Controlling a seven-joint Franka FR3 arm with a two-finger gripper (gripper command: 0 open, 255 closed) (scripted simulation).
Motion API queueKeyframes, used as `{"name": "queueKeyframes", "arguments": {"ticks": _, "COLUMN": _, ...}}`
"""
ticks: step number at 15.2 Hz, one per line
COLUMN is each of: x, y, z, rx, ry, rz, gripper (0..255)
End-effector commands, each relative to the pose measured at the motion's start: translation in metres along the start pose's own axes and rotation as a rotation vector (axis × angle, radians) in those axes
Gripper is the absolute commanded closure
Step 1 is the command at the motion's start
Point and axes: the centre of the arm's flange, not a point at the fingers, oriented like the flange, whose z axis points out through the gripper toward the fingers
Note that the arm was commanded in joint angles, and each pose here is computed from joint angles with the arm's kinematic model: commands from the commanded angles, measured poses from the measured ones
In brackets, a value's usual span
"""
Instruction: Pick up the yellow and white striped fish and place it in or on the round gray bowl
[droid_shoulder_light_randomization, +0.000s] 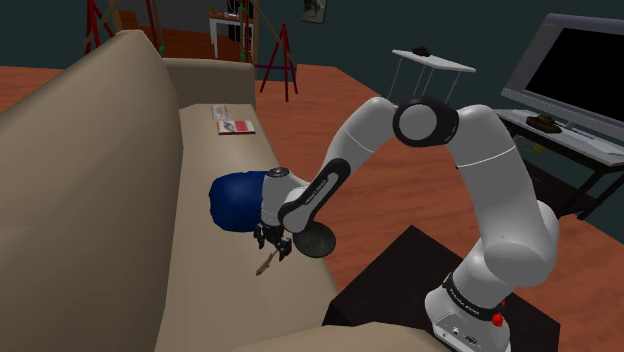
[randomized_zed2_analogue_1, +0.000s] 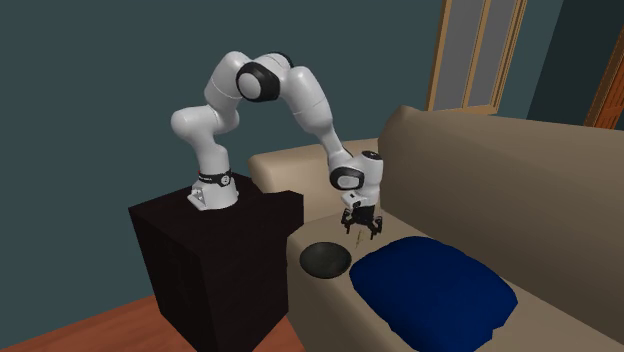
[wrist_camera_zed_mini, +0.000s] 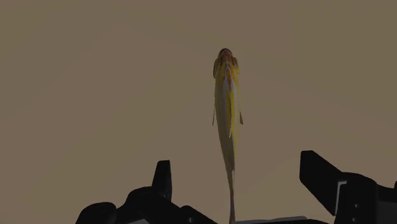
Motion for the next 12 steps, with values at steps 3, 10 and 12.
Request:
{"name": "queueKeyframes", "arguments": {"ticks": 3, "x": 0.003, "y": -0.001, "z": 0.020, "rx": -0.002, "ry": -0.003, "rz": 0.009, "gripper": 0}}
{"name": "queueKeyframes", "arguments": {"ticks": 10, "x": 0.003, "y": -0.001, "z": 0.034, "rx": -0.002, "ry": -0.003, "rz": 0.009, "gripper": 0}}
{"name": "queueKeyframes", "arguments": {"ticks": 12, "x": 0.003, "y": -0.001, "z": 0.034, "rx": -0.002, "ry": -0.003, "rz": 0.009, "gripper": 0}}
